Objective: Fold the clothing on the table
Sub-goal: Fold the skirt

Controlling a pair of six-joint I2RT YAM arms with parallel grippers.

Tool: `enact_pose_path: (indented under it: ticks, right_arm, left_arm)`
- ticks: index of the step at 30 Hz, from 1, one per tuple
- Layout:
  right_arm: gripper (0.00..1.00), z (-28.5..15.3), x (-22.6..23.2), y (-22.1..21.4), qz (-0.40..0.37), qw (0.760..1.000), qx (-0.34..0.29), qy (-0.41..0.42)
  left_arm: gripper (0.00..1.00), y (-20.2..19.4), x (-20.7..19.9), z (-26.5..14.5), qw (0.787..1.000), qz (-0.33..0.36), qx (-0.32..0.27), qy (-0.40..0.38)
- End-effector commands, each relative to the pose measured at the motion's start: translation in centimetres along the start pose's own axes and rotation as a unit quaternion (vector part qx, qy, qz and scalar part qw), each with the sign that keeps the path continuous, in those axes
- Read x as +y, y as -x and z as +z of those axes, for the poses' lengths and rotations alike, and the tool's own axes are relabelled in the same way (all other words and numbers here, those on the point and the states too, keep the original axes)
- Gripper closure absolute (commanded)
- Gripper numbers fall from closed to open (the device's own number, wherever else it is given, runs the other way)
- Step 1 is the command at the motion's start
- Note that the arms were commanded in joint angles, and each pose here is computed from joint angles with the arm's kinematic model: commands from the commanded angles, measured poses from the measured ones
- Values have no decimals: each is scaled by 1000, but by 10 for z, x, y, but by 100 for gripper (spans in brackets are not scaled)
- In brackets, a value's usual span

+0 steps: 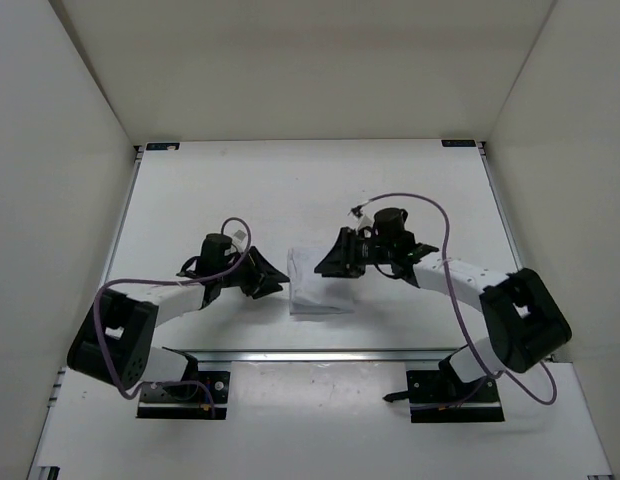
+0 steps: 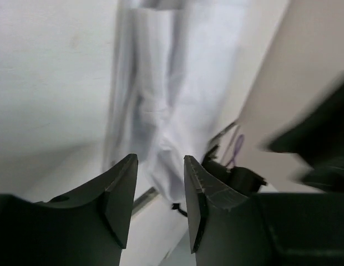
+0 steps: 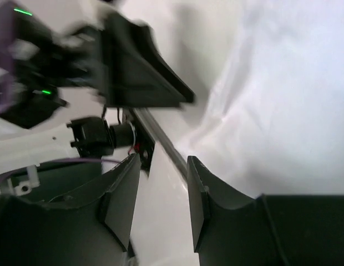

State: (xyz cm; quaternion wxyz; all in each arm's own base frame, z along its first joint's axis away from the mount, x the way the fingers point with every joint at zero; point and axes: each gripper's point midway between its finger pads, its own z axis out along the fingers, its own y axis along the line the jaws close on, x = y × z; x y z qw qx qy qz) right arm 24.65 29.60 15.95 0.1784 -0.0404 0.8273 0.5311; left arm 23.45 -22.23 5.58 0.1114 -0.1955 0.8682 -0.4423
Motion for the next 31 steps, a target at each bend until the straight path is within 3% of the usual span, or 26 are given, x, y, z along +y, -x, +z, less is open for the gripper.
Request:
enact_pose_path:
  ticks: [1, 5, 9, 13, 16, 19, 23, 27, 28, 30, 31]
  right_arm:
    - [64, 20, -5, -33, 22, 998, 45, 39]
    - [68, 54, -38, -60, 73, 994, 78, -11]
    - [70, 81, -72, -84, 131, 984, 105, -50]
    - [65, 71, -74, -68, 91, 984, 102, -116]
    - [60, 46, -36, -33, 30, 990, 61, -122]
    - [52, 10, -1, -9, 2, 996, 14, -90]
    - [33, -40, 13, 7, -13, 996, -49, -73]
    - [29, -73, 25, 20, -33, 992, -107, -64]
    - [25, -75, 24, 19, -45, 991, -101, -79]
    - [1, -70, 5, 21, -65, 981, -85, -160]
    - [1, -74, 6, 21, -85, 975, -65, -193]
  left_arm:
    - [50, 16, -47, -26, 995, -3, -36, -92]
    - [50, 40, -60, -58, 989, -11, -100, -105]
    - [50, 46, -67, -76, 987, -8, -114, -112]
    - [50, 48, -64, -83, 988, 2, -118, -95]
    - [49, 47, -64, -88, 988, 10, -122, -90]
    - [49, 48, -63, -89, 989, 19, -123, -84]
    - [50, 50, -65, -89, 989, 34, -127, -73]
    - [54, 51, -67, -92, 988, 53, -135, -55]
    - [54, 50, -65, -90, 989, 54, -132, -46]
    - [54, 53, -68, -91, 987, 67, -140, -39]
    - [54, 55, -69, -92, 987, 72, -141, -37]
